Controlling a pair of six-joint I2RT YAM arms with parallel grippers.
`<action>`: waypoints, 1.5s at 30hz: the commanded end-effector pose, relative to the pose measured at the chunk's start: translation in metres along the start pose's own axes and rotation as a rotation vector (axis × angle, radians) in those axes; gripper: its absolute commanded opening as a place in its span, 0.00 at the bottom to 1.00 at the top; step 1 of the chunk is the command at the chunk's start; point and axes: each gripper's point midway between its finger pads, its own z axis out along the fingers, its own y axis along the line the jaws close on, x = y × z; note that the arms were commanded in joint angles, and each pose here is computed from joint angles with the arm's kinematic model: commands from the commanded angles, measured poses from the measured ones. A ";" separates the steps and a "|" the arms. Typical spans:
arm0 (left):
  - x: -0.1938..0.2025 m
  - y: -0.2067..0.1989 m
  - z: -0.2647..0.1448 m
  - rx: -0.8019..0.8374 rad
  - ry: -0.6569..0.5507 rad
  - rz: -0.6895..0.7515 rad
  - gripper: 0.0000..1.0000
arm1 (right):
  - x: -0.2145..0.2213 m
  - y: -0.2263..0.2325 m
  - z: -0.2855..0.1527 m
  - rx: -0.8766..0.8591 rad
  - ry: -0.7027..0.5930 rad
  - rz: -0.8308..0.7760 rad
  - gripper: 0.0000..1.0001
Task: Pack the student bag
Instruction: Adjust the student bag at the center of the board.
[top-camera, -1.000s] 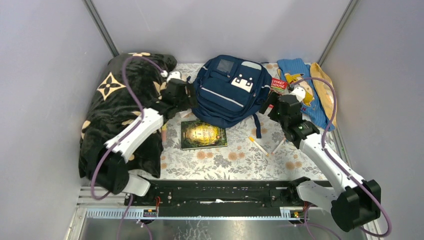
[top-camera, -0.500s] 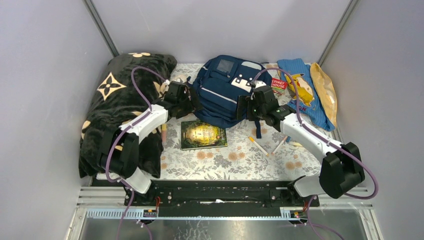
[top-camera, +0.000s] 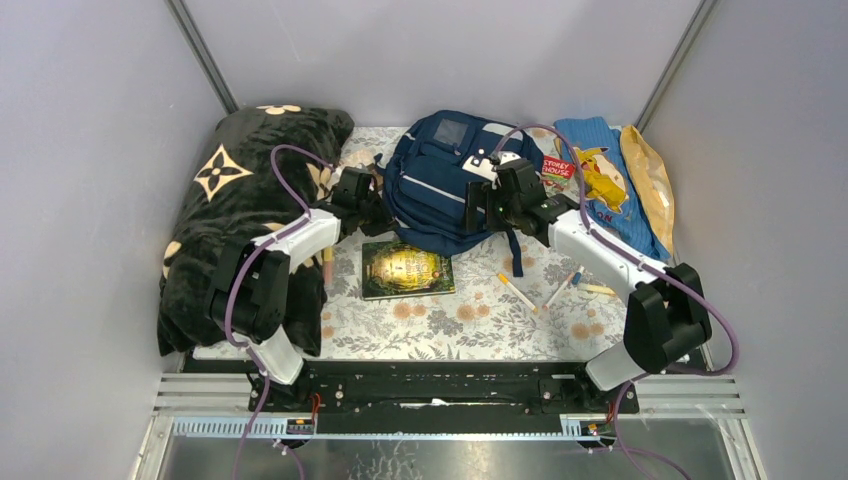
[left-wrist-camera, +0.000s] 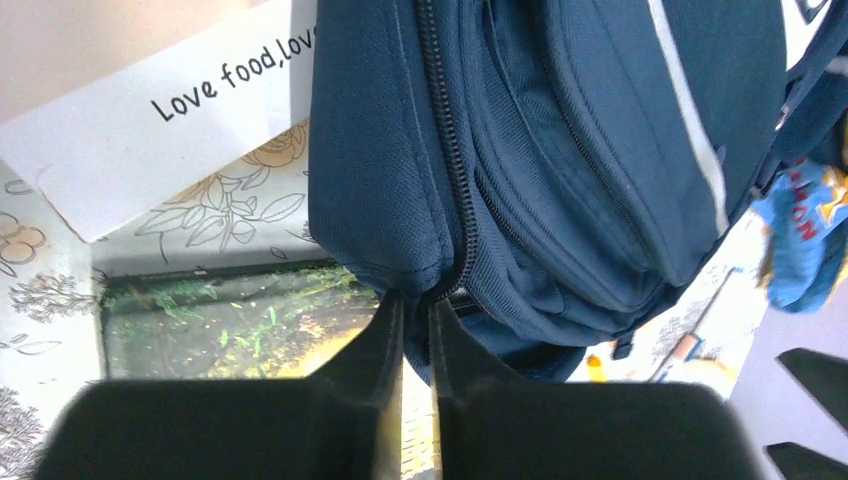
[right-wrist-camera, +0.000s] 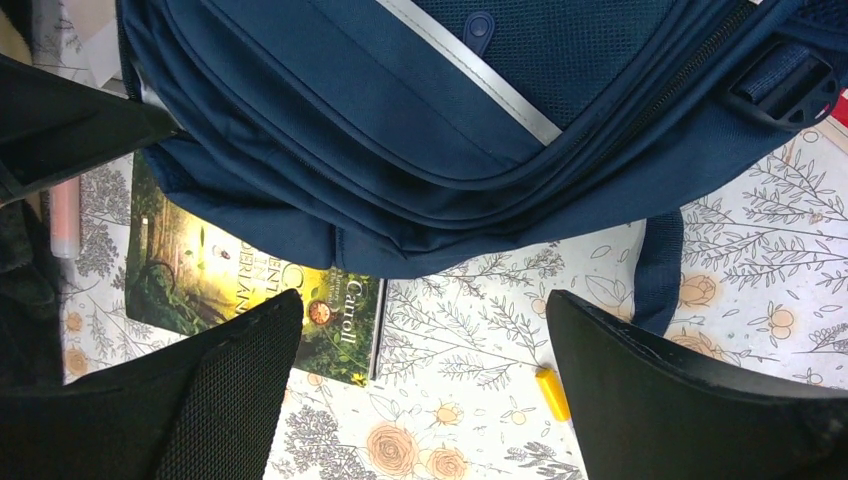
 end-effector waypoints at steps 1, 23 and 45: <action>-0.010 -0.017 -0.005 0.066 -0.030 0.027 0.03 | -0.015 0.008 0.001 -0.009 -0.024 -0.040 0.98; 0.018 -0.019 -0.008 0.190 0.035 0.033 0.00 | 0.002 0.105 0.105 -0.144 0.092 -0.372 0.91; 0.008 -0.029 -0.026 0.201 0.017 0.103 0.00 | -0.148 0.118 -0.030 -0.099 -0.309 -0.374 0.00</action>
